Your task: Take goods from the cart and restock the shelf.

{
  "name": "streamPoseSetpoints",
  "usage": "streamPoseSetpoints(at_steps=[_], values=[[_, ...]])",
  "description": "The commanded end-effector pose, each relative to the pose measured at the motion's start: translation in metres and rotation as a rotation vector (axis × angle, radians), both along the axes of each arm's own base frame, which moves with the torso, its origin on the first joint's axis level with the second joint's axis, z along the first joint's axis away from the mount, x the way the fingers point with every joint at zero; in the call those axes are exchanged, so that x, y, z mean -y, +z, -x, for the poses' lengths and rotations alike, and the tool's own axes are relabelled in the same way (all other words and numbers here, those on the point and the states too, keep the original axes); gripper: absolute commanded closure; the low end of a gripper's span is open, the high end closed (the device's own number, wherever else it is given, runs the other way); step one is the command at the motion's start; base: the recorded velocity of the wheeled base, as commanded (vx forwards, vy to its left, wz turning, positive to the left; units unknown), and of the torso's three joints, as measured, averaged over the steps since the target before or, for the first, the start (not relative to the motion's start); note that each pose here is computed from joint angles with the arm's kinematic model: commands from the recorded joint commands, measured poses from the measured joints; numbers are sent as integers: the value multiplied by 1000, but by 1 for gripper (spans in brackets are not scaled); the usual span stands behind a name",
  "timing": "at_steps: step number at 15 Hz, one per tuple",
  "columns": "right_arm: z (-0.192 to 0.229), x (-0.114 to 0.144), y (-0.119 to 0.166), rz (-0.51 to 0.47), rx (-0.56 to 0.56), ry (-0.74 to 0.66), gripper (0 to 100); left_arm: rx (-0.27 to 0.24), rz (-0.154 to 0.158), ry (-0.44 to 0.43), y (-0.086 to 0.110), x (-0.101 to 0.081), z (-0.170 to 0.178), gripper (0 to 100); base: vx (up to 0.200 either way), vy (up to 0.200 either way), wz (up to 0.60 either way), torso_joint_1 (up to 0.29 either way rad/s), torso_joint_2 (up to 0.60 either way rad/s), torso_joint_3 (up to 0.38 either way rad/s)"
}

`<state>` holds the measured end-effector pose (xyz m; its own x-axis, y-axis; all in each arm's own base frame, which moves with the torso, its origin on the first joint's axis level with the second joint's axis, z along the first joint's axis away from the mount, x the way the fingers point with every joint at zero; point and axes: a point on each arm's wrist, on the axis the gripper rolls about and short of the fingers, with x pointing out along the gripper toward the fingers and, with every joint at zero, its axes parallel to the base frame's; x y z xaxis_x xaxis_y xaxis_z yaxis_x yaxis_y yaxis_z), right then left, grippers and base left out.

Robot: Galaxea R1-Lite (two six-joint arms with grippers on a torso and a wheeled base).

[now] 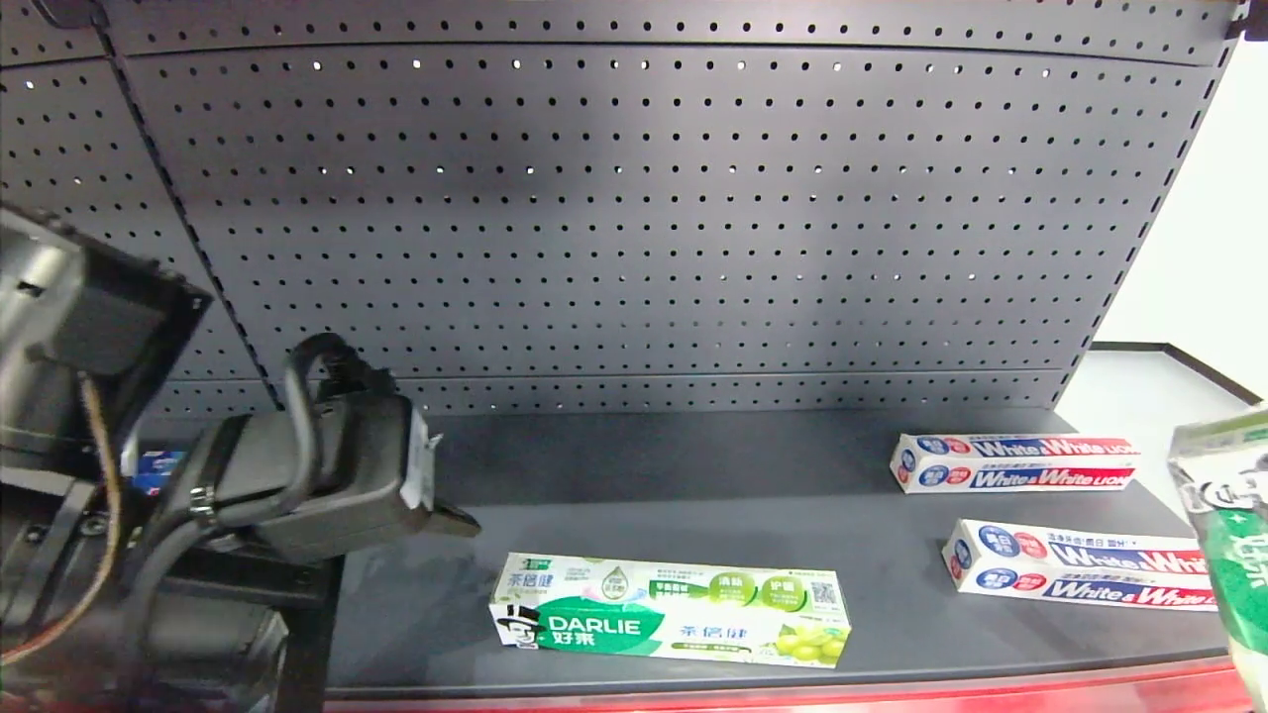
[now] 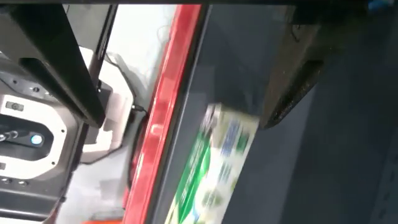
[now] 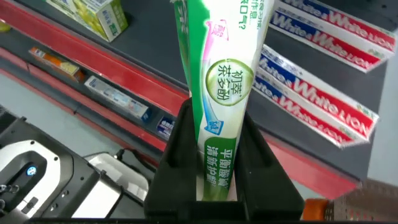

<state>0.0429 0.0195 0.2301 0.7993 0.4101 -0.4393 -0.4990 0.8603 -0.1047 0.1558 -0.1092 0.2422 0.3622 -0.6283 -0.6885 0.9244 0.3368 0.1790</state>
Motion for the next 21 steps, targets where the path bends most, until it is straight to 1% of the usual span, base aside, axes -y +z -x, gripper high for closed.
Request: streamPoseSetpoints(at_steps=[1,3,6,9,11,12,13,14,16,18,21], values=[[-24,-15,4,39,-60,66,100,59,39,68,2,-27,22,0,0,0,0,0,0,0],[-45,-29,16,88,-58,127,100,67,63,133,-6,-46,44,0,0,0,0,0,0,0],[-74,-52,34,97,-53,173,100,91,83,207,-14,-65,67,0,0,0,0,0,0,0],[-95,-69,35,192,-40,256,100,124,96,282,-18,-77,80,0,0,0,0,0,0,0],[-108,-78,37,259,-17,304,100,139,102,324,-21,-82,87,0,0,0,0,0,0,0],[-115,-83,39,276,-7,321,100,132,113,336,-24,-84,92,0,0,0,0,0,0,0],[-121,-87,41,286,0,339,100,123,134,342,-26,-85,96,0,0,0,0,0,0,0],[-129,-92,42,301,5,356,100,122,142,356,-29,-87,100,0,0,0,0,0,0,0],[-142,-101,47,322,5,385,100,133,149,384,-29,-89,103,0,0,0,0,0,0,0],[-154,-111,53,343,14,416,100,141,163,392,-30,-90,104,0,0,0,0,0,0,0],[-174,-138,57,344,12,468,100,160,171,423,-39,-93,108,0,0,0,0,0,0,0]])
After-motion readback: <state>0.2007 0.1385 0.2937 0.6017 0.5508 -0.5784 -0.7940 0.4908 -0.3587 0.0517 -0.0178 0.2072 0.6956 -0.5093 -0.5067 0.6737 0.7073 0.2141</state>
